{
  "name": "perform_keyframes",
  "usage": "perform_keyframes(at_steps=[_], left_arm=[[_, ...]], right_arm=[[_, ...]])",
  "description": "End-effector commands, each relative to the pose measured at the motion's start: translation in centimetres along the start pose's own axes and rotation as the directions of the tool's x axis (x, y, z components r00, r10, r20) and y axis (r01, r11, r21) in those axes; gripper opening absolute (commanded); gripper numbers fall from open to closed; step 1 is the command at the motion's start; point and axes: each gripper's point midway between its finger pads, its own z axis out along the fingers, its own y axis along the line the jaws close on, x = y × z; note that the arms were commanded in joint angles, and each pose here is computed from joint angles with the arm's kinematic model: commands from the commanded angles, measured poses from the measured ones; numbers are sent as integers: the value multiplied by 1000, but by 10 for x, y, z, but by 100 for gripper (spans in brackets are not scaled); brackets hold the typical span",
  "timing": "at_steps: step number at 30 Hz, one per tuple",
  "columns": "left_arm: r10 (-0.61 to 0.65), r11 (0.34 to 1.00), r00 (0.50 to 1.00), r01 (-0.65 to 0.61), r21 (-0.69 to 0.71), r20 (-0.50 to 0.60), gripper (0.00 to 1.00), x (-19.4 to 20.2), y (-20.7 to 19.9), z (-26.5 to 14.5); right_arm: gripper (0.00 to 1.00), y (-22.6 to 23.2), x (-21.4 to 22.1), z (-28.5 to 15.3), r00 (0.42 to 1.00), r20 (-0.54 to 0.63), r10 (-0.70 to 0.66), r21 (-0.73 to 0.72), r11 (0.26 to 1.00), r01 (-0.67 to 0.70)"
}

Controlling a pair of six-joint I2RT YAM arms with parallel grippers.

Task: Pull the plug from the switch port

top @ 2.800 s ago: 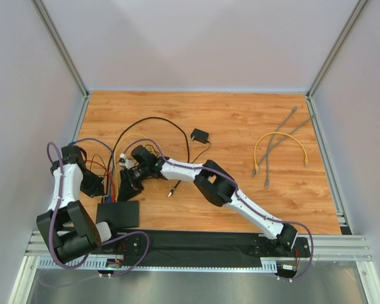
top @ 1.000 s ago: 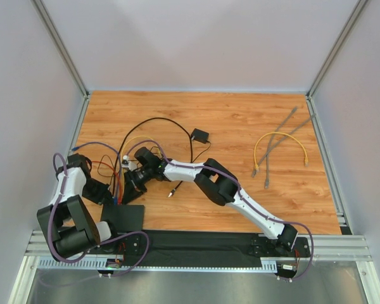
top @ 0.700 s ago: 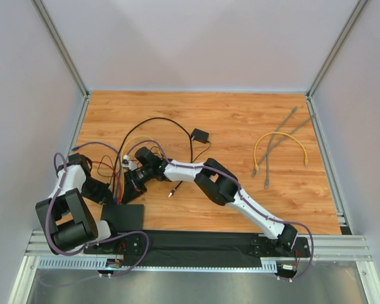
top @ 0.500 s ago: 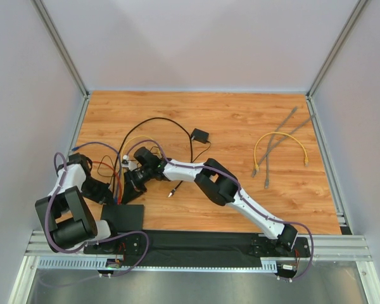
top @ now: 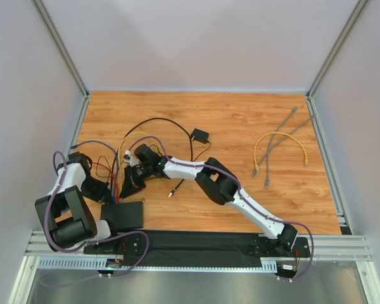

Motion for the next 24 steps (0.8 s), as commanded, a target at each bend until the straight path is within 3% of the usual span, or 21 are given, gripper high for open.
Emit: perform_keyframes(at_steps=[1,4,10,13,17,19,24], left_arm=[[2,996,1000,-2,-92,-1,0,6,20,10],[15,996,1000,-14,-84,7,0,6,18,9],[65,997,998,-64,-47,21,0,2,9,4],[111,994,990,-112,5,84,6,-7,-1,-14],[157,983,967,-173,64,200,20,-18,-9,-51],[184,975,947,-210,72,264,23,-25,-13,-70],[232,940,932,-289,183,279,25,-13,-32,-81]], right_arm=[[0,-70,-30,-10,984,172,50,222,971,-88],[0,-63,-27,-5,981,145,125,121,982,-143],[0,-29,-47,-22,987,156,45,81,995,-58],[0,-19,-48,-40,990,142,13,103,994,-28],[0,43,-47,-86,980,147,-132,117,986,116],[0,63,-44,-110,977,145,-154,133,982,135],[0,170,-30,-189,963,181,-199,-24,978,207]])
